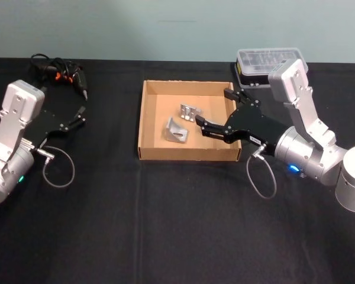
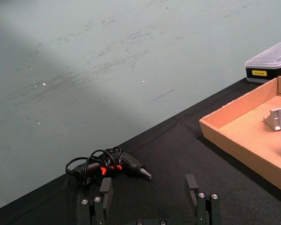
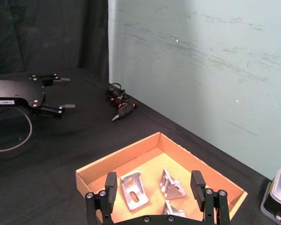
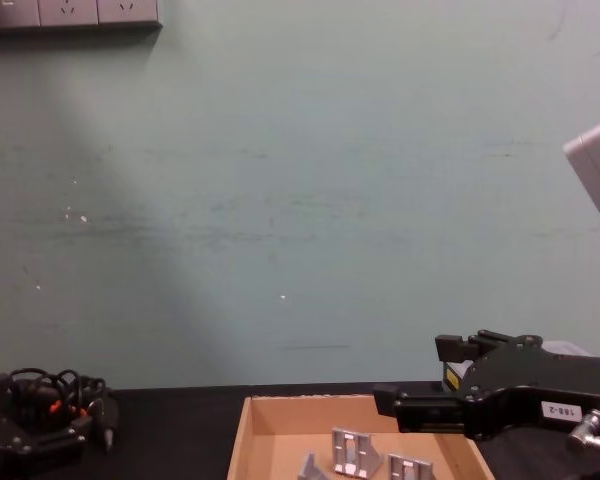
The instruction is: Use one hand to pick up the angle iron from the table and place it into the box.
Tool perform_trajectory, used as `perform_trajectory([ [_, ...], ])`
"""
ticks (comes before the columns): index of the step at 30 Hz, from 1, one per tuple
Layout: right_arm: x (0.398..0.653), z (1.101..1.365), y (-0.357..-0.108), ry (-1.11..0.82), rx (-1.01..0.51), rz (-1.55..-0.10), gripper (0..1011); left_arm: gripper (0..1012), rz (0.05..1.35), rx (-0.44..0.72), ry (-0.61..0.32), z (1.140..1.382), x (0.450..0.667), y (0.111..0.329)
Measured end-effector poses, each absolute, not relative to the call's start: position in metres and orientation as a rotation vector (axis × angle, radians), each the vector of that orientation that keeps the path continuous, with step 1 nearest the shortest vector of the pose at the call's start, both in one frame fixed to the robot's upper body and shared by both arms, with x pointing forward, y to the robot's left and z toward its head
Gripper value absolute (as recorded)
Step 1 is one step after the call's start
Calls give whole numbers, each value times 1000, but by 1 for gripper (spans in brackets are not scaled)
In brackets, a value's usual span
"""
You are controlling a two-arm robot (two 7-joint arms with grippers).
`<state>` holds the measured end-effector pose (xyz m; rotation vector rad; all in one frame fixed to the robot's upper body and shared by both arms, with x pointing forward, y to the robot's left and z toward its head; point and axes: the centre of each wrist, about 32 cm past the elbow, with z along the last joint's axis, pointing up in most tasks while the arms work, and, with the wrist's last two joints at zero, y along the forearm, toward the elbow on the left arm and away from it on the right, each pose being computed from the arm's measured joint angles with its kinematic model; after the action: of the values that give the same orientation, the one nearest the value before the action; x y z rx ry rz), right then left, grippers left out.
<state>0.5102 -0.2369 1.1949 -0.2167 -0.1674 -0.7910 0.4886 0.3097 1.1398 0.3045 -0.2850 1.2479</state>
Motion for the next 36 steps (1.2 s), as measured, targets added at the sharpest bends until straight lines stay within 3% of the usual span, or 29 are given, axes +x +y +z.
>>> perform_trajectory([
  [36, 510, 1195, -237, -168, -216, -790, 1000, 1011, 1248, 304, -285, 1140, 489, 310],
])
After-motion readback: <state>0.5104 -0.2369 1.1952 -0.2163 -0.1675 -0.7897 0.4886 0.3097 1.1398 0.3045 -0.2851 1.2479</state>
